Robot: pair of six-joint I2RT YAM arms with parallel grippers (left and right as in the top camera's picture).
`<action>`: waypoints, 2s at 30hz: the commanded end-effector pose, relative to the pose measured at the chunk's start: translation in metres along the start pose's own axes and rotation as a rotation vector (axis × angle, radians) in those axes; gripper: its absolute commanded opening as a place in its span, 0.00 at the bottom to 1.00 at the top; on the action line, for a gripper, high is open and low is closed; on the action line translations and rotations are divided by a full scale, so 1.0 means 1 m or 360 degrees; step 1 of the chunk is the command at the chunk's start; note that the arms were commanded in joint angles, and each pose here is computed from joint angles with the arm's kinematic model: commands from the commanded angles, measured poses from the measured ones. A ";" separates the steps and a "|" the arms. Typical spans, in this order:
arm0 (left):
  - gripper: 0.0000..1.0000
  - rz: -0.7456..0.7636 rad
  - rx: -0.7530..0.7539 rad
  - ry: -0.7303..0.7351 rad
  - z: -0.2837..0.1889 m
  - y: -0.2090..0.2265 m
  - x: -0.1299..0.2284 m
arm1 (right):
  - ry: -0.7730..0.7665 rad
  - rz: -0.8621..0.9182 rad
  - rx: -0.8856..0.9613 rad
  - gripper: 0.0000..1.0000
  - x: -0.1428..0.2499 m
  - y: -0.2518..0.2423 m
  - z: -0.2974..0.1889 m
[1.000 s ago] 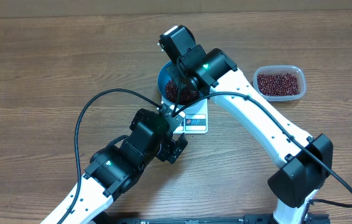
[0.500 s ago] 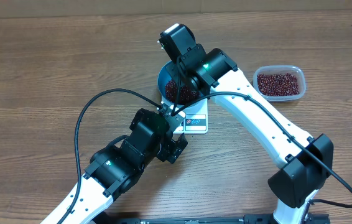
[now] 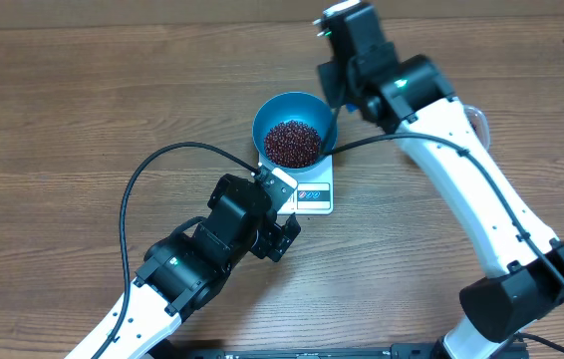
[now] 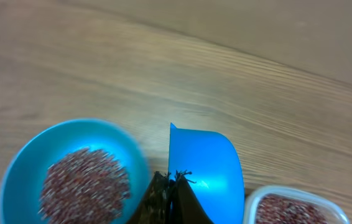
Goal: Scoop item into bowl and weigh 150g on scale
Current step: 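Move the empty blue cup with the right gripper back to the bean tub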
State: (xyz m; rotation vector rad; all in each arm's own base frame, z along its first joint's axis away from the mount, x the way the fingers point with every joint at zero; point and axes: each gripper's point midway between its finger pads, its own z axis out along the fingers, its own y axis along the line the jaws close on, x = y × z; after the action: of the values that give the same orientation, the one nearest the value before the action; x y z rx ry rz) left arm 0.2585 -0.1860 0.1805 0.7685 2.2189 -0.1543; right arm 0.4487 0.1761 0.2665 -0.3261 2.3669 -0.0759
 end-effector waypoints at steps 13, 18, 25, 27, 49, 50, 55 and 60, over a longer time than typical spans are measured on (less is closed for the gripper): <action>0.99 -0.0021 -0.0021 0.0011 0.002 0.002 0.002 | 0.0185 0.0379 0.0449 0.04 0.031 -0.137 -0.012; 1.00 -0.0021 -0.0021 0.0011 0.002 0.002 0.002 | 0.0263 0.0456 0.0504 0.04 0.046 -0.158 -0.013; 1.00 -0.0021 -0.0021 0.0011 0.002 0.002 0.002 | 0.0357 0.0468 0.0524 0.04 0.061 -0.166 -0.016; 1.00 -0.0021 -0.0021 0.0011 0.002 0.002 0.002 | 0.0373 0.0465 0.0524 0.04 0.064 -0.166 -0.016; 1.00 -0.0021 -0.0022 0.0011 0.002 0.002 0.002 | 0.0439 0.0552 0.0460 0.04 0.074 -0.157 -0.017; 1.00 -0.0021 -0.0021 0.0011 0.002 0.002 0.002 | 0.0438 0.0552 0.0461 0.04 0.074 -0.157 -0.017; 1.00 -0.0021 -0.0021 0.0011 0.002 0.002 0.002 | 0.0439 0.0551 0.0461 0.04 0.074 -0.157 -0.017; 0.99 -0.0021 -0.0021 0.0011 0.002 0.002 0.002 | 0.0437 0.0552 0.0460 0.04 0.074 -0.157 -0.017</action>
State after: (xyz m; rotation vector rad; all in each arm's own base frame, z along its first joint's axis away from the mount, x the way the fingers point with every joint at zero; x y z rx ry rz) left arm 0.2585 -0.1860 0.1805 0.7689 2.2188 -0.1541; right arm 0.4187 0.0056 0.2320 0.2278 2.6576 -0.3409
